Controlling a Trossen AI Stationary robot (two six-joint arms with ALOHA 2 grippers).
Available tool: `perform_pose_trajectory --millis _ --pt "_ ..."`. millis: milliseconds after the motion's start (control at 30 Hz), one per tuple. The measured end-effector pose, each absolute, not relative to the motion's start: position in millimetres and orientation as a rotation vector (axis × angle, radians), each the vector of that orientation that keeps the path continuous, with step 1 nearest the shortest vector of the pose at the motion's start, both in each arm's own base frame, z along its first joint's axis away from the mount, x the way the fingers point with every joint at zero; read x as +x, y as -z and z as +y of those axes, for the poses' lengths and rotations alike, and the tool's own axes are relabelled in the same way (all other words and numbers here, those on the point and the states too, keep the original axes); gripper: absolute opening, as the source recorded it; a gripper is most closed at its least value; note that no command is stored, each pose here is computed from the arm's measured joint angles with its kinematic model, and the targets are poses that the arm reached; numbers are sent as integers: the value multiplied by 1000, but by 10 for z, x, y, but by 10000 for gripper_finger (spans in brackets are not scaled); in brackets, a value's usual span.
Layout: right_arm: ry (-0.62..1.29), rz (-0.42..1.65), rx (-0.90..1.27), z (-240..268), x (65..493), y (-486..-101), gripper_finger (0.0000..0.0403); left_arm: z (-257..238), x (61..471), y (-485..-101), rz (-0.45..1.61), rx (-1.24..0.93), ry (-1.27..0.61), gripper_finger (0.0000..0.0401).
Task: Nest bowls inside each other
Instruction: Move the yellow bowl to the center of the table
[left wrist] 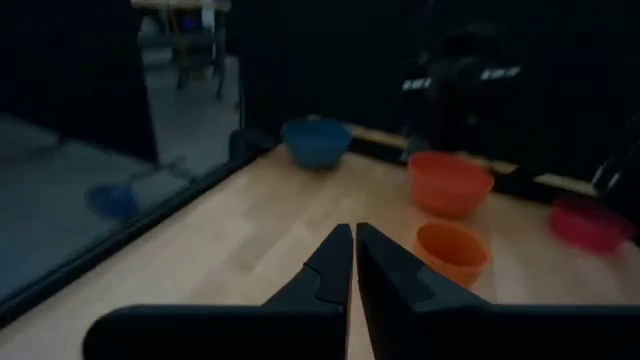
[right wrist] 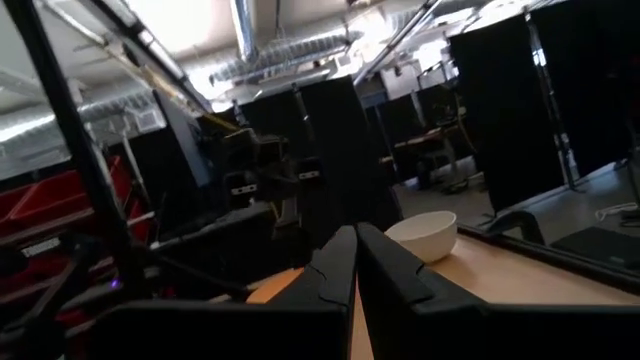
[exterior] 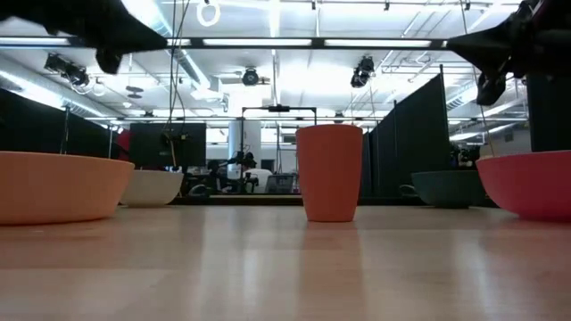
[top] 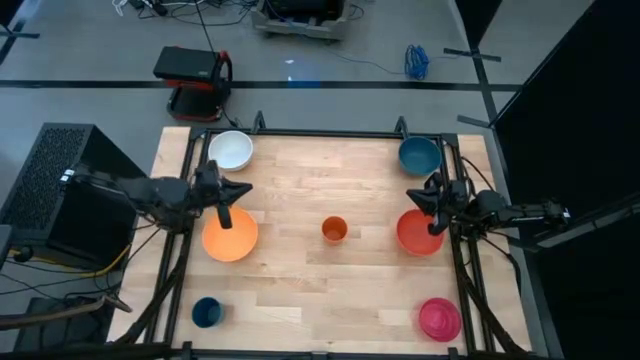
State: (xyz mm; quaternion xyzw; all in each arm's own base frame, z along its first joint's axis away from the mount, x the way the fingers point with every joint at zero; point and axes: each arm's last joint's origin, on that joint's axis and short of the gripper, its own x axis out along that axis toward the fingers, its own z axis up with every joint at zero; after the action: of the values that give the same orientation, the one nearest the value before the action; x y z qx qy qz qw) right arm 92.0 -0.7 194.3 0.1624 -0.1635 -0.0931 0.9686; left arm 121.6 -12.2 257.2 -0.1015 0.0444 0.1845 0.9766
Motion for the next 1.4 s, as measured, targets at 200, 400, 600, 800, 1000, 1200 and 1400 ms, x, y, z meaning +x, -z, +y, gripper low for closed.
perform_pose_trajectory --millis 200,400,600,800,1000,1200,1400 --pt "196 -381 359 -14 902 -1994 0 -114 1186 -2686 204 -273 -405 35" --pt "202 -431 390 -21 882 -2045 0 -99 1127 -2801 315 -339 -454 58" --pt "193 -481 446 -25 862 -2089 0 -89 1076 -2791 458 -401 -518 89" --pt "109 -512 476 -8 844 -2293 0 -116 1133 -2714 543 -438 -515 155" --pt "99 -440 417 9 925 -2509 0 -125 1165 -2713 542 -448 -508 207" --pt "104 -415 398 15 982 -2566 0 -128 1163 -2664 601 -441 -522 247" --pt "108 -390 380 21 1044 -2620 0 -131 1158 -2616 660 -434 -536 287"
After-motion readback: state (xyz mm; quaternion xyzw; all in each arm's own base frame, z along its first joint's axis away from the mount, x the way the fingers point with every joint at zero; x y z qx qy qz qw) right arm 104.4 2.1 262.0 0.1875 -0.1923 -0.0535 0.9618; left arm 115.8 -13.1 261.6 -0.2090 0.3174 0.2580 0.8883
